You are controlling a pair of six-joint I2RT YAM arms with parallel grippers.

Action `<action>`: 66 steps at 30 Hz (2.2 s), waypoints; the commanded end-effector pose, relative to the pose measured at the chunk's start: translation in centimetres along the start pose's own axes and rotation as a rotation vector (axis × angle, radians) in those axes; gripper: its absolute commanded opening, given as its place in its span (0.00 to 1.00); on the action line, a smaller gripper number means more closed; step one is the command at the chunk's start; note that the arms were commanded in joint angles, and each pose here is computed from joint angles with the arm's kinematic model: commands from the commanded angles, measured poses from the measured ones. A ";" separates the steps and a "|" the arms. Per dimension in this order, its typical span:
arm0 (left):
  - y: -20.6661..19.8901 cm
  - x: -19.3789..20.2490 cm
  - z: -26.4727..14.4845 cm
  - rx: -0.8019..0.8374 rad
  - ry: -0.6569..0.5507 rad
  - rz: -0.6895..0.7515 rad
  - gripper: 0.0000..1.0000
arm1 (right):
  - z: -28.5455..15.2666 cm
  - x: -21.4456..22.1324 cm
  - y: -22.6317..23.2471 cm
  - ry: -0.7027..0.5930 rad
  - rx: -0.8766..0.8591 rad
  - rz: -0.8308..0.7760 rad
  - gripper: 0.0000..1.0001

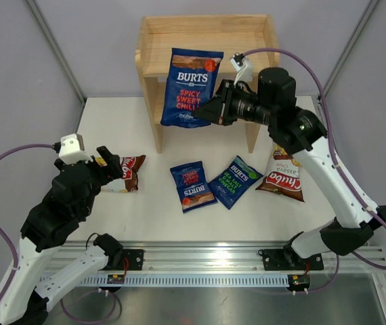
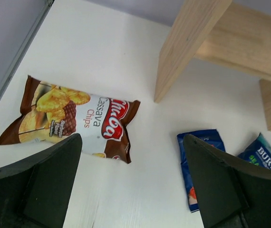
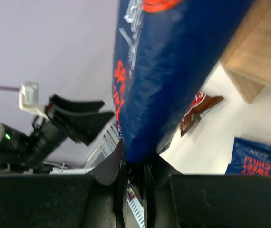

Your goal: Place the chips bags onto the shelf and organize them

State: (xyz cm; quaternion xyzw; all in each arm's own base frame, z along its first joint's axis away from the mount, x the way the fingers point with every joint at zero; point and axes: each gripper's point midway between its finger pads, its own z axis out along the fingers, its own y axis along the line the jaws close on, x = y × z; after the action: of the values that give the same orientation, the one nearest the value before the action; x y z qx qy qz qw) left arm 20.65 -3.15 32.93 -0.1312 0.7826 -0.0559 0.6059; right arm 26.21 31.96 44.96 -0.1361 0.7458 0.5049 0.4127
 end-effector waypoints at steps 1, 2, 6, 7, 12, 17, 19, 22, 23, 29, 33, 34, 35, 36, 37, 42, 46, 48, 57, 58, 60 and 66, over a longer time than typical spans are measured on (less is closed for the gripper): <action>1.0 0.3 0.0 -0.023 -0.028 0.013 0.91 | 0.0 -1.5 -0.9 0.078 0.021 0.001 0.00; 1.0 0.5 -0.1 -0.017 -0.024 0.016 0.91 | 1.3 -2.0 -2.7 0.092 0.045 0.021 0.00; 1.4 1.9 0.2 -0.024 -0.004 0.040 0.91 | 3.2 -4.3 -5.1 0.123 0.101 0.062 0.00; 1.5 2.4 0.4 -0.025 0.003 0.047 0.91 | 2.8 -6.4 -3.7 0.071 0.069 0.030 0.00; 0.8 4.1 1.2 0.000 0.051 0.083 0.91 | 5.6 -9.4 -7.0 0.026 0.034 0.087 0.00; 0.2 5.3 1.6 0.025 0.093 0.108 0.91 | 7.0 -11.0 -7.2 -0.022 -0.036 0.054 0.08; 0.0 5.5 1.6 0.037 0.101 0.108 0.91 | 7.1 -11.7 -6.9 -0.045 -0.048 0.053 0.09; -0.3 5.7 1.7 0.050 0.108 0.106 0.91 | 7.1 -12.8 -6.5 -0.091 -0.059 0.036 0.06; -0.4 5.7 1.7 0.055 0.107 0.102 0.90 | 6.9 -13.5 -6.0 -0.120 -0.075 0.019 0.08; -1.4 6.2 1.7 0.102 0.131 0.103 0.90 | 8.8 -14.4 -7.2 -0.156 -0.108 0.021 0.20; -1.4 6.3 1.8 0.106 0.135 0.111 0.88 | 9.7 -15.4 -7.5 -0.197 -0.138 -0.005 0.15; -1.4 6.3 1.7 0.106 0.134 0.110 0.88 | 9.9 -15.3 -7.4 -0.191 -0.151 -0.007 0.15; -1.4 6.3 1.8 0.106 0.133 0.115 0.88 | 10.6 -14.6 -8.0 -0.161 -0.167 0.002 0.14; -1.4 6.3 1.8 0.107 0.133 0.116 0.88 | 10.6 -14.5 -7.8 -0.153 -0.180 -0.003 0.14; -1.4 6.3 1.8 0.107 0.133 0.118 0.88 | 10.8 -14.2 -8.0 -0.142 -0.185 0.000 0.14; -1.7 6.6 2.0 0.117 0.145 0.128 0.88 | 10.8 -13.7 -8.2 -0.123 -0.181 -0.023 0.25; -1.7 6.7 2.0 0.118 0.151 0.134 0.87 | 10.6 -14.0 -9.0 -0.139 -0.146 -0.043 0.56; -1.7 6.8 2.0 0.116 0.150 0.132 0.87 | 10.3 -14.4 -9.0 -0.150 -0.139 -0.054 0.56; -1.9 7.0 2.2 0.124 0.162 0.138 0.87 | 8.0 -16.2 -11.5 -0.243 0.096 -0.157 0.56; -1.9 7.0 2.1 0.125 0.161 0.139 0.87 | 7.7 -16.3 -11.7 -0.249 0.115 -0.160 0.55; -1.9 7.0 2.1 0.125 0.160 0.138 0.87 | 8.1 -15.9 -12.3 -0.236 0.124 -0.161 0.53; -1.9 7.0 2.2 0.121 0.162 0.141 0.87 | 10.1 -13.6 -13.3 -0.171 0.156 -0.194 0.35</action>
State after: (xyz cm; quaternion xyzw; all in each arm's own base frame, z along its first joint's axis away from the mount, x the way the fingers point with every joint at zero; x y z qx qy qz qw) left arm 20.87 -6.22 25.76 -0.0389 0.8380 -0.0621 0.5408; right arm 48.07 31.62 45.84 -0.1166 0.7177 0.4470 0.5210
